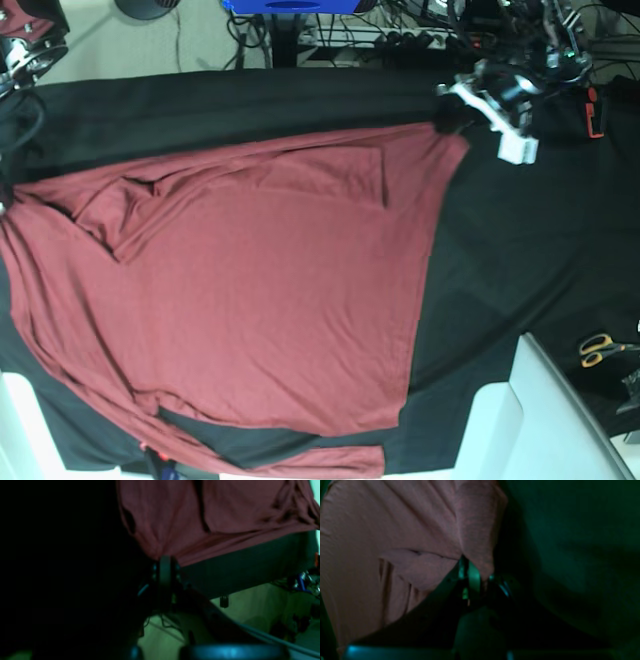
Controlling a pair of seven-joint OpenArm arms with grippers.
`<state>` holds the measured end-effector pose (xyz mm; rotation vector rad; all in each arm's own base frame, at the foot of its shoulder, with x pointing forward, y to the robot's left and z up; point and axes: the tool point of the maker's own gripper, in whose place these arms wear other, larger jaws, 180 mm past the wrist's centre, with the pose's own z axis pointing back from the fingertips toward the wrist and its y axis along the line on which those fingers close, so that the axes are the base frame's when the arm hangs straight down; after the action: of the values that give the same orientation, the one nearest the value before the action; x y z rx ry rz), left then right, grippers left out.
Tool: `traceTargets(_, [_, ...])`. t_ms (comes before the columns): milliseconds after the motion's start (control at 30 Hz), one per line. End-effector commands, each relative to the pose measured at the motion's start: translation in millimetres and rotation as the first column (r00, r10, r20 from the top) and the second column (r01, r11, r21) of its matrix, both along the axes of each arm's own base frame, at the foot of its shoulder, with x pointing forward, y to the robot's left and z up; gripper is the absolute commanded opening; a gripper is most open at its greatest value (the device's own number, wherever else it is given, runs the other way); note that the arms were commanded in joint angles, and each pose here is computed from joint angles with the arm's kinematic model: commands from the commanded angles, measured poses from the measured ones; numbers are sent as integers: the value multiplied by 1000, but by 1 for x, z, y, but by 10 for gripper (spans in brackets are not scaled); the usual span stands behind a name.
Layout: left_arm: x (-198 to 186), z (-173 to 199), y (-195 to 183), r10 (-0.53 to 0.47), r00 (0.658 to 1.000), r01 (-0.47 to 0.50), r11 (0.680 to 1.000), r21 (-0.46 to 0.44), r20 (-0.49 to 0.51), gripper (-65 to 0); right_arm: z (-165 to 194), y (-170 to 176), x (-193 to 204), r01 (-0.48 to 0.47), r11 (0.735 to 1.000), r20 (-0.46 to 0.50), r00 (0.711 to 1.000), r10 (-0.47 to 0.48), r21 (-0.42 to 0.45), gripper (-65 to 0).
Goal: Fold the T-shirt properly
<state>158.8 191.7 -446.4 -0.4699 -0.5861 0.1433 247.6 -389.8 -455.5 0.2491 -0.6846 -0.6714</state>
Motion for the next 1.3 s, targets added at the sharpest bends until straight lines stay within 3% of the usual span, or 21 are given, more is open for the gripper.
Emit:
traceTargets(0, [3, 10, 15, 14, 1000, -15, 999, 34, 26, -650, 23, -23, 6, 21, 998, 45, 999, -19, -63, -648])
traceTargets(400, [-27, 18, 29, 12, 1000, -11, 995, 99, -11, -650, 29, -2, -54, -31, 987, -103, 995, 15, -158, -648])
traceTargets(700, [-41, 20, 28, -3, 1000, 7, 993, 116, -31, -650, 25, 3, -60, 19, 989, -123, 992, -37, -145, -648])
traceTargets(833, [-41, 20, 28, -1, 999, 5, 994, 114, -32, -650, 23, -4, -65, 113, 986, -138, 982, -130, -126, -648])
traceTargets(1000, [-37, 21, 28, 1, 1000, 2, 994, 114, -24, -650, 22, -4, -66, 127, 985, -147, 979, -144, -118, -648])
traceTargets(1267, [-26, 22, 28, 4, 1000, -4, 994, 110, -3, -650, 24, -6, -58, 240, 969, -164, 955, -248, -64, -648])
